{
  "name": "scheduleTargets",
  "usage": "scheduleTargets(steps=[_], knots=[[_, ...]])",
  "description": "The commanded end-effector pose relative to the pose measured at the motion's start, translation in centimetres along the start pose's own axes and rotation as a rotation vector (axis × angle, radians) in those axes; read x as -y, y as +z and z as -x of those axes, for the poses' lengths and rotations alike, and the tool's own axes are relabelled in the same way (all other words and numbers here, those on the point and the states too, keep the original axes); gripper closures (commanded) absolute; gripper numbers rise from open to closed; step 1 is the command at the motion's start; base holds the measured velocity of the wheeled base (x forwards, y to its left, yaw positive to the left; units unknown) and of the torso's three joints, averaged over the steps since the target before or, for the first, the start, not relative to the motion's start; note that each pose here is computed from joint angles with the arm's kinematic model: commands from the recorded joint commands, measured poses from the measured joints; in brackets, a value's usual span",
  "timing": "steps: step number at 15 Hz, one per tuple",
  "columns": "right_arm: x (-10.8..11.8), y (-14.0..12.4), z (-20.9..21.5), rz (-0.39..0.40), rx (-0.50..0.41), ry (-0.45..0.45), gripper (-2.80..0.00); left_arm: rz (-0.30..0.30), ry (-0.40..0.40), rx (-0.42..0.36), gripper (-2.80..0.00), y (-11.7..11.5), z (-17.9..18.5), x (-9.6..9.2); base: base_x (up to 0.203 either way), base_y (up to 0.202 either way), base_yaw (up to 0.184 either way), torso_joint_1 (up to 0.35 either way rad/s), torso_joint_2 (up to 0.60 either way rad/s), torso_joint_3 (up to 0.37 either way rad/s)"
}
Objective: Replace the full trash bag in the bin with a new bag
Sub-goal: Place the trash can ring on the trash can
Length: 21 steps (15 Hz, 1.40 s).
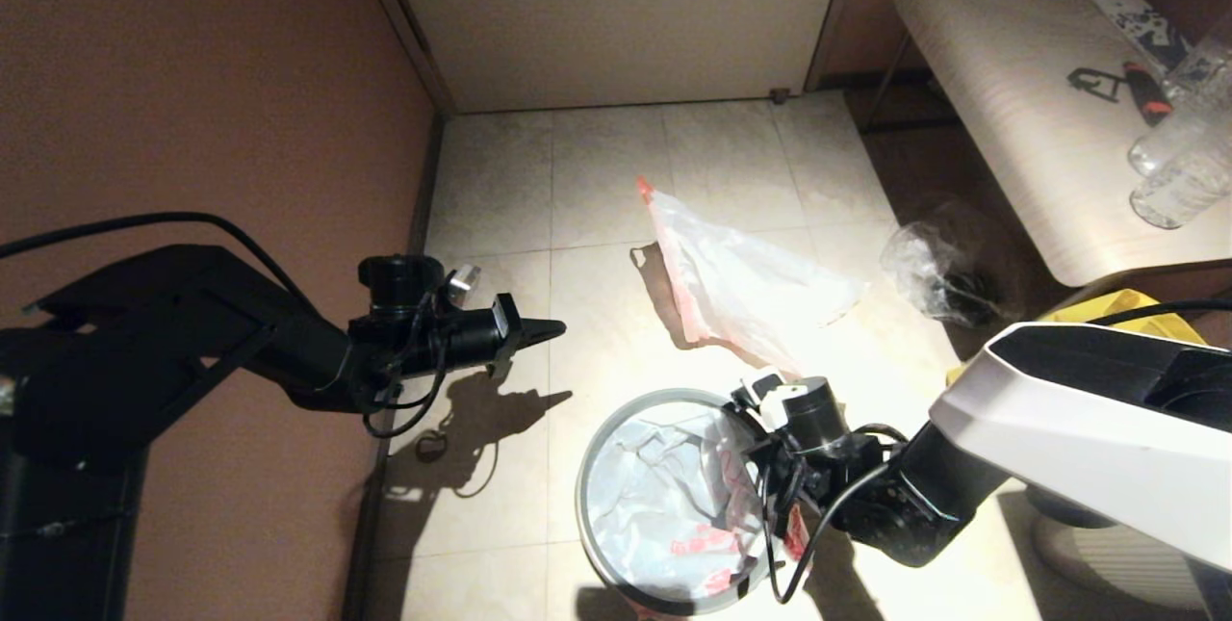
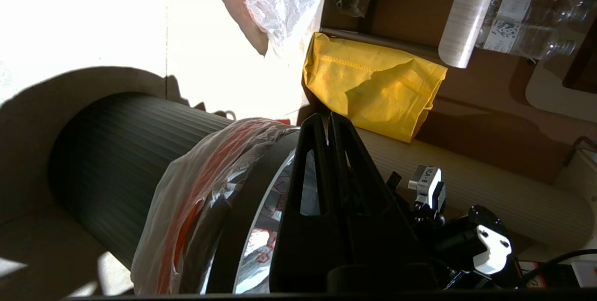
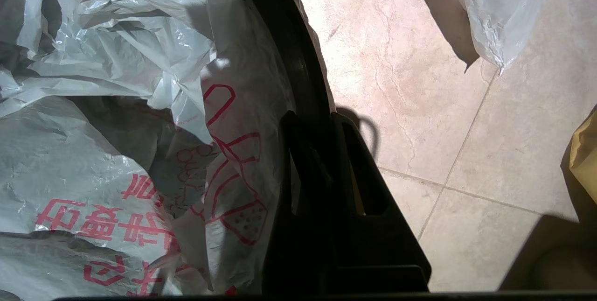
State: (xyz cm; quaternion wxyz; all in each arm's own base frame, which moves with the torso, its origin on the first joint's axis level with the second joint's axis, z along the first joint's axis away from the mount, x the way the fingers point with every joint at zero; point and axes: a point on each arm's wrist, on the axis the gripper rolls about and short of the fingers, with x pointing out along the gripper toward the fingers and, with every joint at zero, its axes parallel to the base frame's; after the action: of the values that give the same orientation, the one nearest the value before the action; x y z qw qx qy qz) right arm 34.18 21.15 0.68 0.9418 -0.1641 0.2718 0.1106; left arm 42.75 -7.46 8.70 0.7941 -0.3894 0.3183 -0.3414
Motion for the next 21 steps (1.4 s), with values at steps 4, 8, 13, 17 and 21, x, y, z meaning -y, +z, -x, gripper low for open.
scheduleTargets(steps=[4, 8, 13, 17, 21], knots=[[-0.2, -0.5, -0.4, 0.004, -0.012, 0.001, 0.00, 0.003, -0.005, -0.002, 0.00, 0.0, 0.0, 0.0, 0.000, 0.000, 0.000, 0.000, 0.00, 0.000], [-0.4, -0.7, -0.9, -0.006, 0.018, -0.001, 0.00, 0.003, -0.005, -0.002, 0.00, 0.0, 0.0, 0.0, 0.000, 0.000, 0.000, 0.000, 0.00, 0.000], [-0.3, -0.7, -0.3, -0.011, 0.036, -0.002, -2.80, 0.004, -0.004, -0.003, 0.00, 0.0, 0.0, 0.0, 0.000, 0.000, 0.000, 0.000, 0.00, 0.000], [1.0, 0.1, 3.6, -0.016, 0.054, 0.006, -2.80, 0.004, -0.003, -0.006, 0.00, -0.2, 0.0, 0.1, 0.000, 0.000, 0.000, 0.000, 0.00, 0.000], [2.2, 0.5, 7.7, -0.114, 0.082, 0.151, -0.24, 0.002, -0.026, -0.039, 0.00, -0.6, 0.1, 0.2, 0.000, 0.000, 0.000, 0.000, 0.00, 0.000]])
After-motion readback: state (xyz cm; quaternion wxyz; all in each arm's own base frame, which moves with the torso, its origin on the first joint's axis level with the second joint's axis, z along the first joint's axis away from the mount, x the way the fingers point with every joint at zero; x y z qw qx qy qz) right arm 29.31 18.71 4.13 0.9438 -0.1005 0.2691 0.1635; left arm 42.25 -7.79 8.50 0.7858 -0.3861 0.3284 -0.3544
